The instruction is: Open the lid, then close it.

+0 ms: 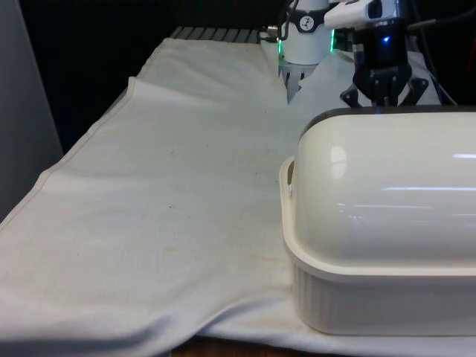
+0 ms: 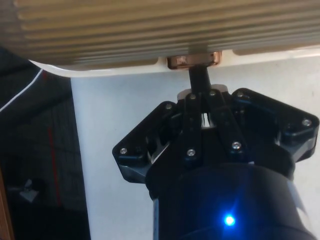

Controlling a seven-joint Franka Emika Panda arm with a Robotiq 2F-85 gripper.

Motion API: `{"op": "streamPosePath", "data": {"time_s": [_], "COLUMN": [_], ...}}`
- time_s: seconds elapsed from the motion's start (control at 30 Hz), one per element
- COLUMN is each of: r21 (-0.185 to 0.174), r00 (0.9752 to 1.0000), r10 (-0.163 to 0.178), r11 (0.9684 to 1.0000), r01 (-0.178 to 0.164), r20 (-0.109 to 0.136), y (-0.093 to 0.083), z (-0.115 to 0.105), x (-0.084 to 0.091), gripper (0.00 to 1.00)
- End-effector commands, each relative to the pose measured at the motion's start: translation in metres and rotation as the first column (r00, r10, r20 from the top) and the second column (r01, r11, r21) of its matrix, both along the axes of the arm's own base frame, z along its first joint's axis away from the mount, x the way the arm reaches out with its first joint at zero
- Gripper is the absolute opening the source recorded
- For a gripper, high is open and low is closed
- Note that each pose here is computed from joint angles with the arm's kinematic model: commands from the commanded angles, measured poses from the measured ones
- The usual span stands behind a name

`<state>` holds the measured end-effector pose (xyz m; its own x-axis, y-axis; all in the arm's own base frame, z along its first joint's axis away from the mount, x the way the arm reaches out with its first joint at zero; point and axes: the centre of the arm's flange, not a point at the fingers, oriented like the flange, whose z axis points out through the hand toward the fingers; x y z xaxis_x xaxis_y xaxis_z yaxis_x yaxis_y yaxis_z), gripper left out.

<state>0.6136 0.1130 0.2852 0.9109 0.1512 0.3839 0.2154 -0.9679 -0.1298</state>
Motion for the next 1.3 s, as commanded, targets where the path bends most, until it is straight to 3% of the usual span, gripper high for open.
{"op": "streamPosePath", "data": {"time_s": [0.0,0.17,0.2,0.23,0.47,0.5,0.53,0.77,0.8,0.83,1.03,1.07,1.1,1.13,1.27], "r21": [0.016,0.019,0.002,0.018,0.019,0.003,0.019,0.02,0.005,0.02,0.019,0.019,0.01,0.019,0.019], "r00": [0.9999,0.9998,1.0,0.9998,0.9996,0.9999,0.9996,0.9986,0.9992,0.9985,0.9969,0.9967,0.9976,0.9964,0.9951], "r10": [0.0,-0.001,-0.002,-0.001,-0.002,-0.002,-0.001,-0.005,-0.005,-0.005,-0.006,-0.007,-0.006,-0.007,-0.008], "r11": [0.9999,0.9998,1.0,0.9998,0.9998,1.0,0.9998,0.9998,1.0,0.9998,0.9998,0.9998,0.9999,0.9998,0.9998], "r01": [0.0,0.001,0.002,0.0,0.001,0.002,0.001,0.004,0.005,0.004,0.004,0.006,0.006,0.006,0.006], "r20": [0.013,0.018,0.006,0.019,0.027,0.013,0.029,0.052,0.039,0.054,0.079,0.081,0.068,0.084,0.098], "y": [0.004,0.004,0.0,0.004,0.004,0.001,0.004,0.004,0.001,0.004,0.004,0.003,0.001,0.003,0.002], "z": [0.002,0.003,0.002,0.003,0.006,0.004,0.006,0.017,0.012,0.018,0.031,0.032,0.029,0.033,0.041], "x": [0.002,0.002,0.001,0.002,0.004,0.002,0.004,0.007,0.007,0.008,0.01,0.011,0.009,0.011,0.012], "gripper": [0.0,0.0,0.0,0.0,0.0,0.0,0.0,0.0,0.0,0.0,0.0,0.0,0.0,0.0,0.0]}}
